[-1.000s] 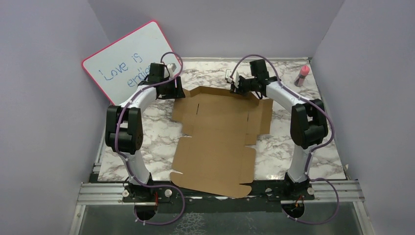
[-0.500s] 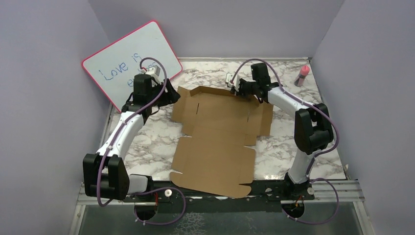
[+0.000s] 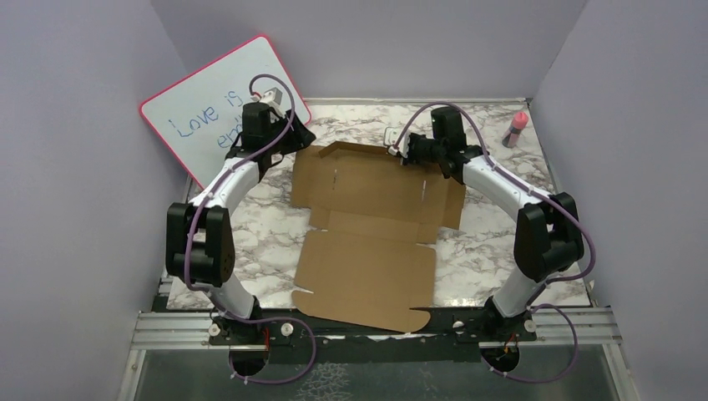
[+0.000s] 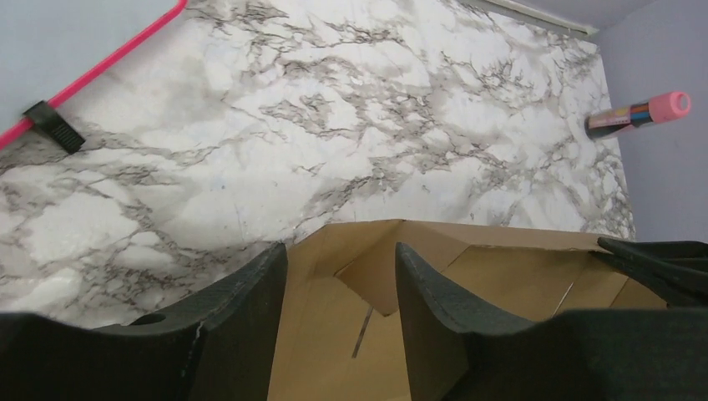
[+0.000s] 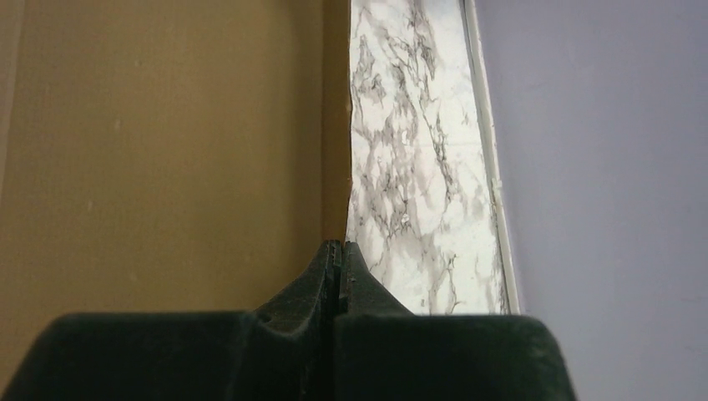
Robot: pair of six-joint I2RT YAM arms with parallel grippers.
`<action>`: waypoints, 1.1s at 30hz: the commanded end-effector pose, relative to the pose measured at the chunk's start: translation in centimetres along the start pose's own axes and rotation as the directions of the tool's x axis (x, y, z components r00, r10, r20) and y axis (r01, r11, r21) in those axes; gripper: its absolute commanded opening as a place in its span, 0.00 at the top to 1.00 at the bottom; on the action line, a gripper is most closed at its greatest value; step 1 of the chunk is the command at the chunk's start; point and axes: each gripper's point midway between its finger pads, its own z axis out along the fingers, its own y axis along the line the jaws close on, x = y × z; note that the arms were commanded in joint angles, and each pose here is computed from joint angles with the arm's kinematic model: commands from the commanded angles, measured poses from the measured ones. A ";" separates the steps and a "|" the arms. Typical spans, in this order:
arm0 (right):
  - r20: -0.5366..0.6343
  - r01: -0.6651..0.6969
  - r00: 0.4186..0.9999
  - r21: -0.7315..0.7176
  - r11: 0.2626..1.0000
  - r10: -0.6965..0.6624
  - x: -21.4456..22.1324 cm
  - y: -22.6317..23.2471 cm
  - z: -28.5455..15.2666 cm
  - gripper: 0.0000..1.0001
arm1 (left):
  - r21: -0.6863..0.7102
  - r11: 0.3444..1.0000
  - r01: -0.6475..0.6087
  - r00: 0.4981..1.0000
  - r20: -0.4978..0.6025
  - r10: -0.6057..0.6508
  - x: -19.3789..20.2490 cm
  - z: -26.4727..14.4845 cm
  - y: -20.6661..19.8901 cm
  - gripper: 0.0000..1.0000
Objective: Fold the paper box
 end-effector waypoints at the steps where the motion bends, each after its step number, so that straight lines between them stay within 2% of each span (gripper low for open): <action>1: -0.005 0.102 0.995 0.071 0.992 -0.102 -1.2 -1.8 -0.6 0.99 | 0.151 0.987 -0.058 0.998 0.029 0.054 -1.1 2.1 -3.5 0.51; 9: -0.005 0.168 0.986 0.111 0.980 -0.168 -2.4 -2.5 -0.6 0.99 | 0.194 0.979 -0.065 0.997 -0.027 0.071 3.0 4.3 -5.2 0.72; 14: 0.007 0.195 0.980 0.179 0.964 -0.199 -3.4 -4.1 -0.8 0.99 | 0.214 0.977 -0.005 0.997 -0.072 0.021 4.8 4.7 -5.5 0.74; 18: 0.020 0.210 0.976 0.204 0.956 -0.218 -4.2 -4.6 -1.0 0.99 | 0.270 0.963 0.017 0.998 -0.058 -0.001 5.0 3.7 -7.3 0.74; 26: 0.026 0.305 0.947 0.231 0.924 -0.320 -4.5 -3.4 -1.5 0.99 | 0.102 0.994 -0.045 0.999 0.008 0.045 4.9 1.5 -4.4 0.67; 33: 0.032 0.321 0.942 0.212 0.923 -0.335 -4.7 -2.9 -1.4 0.99 | -0.001 1.000 0.029 0.999 0.046 -0.029 6.6 -2.1 -2.4 0.57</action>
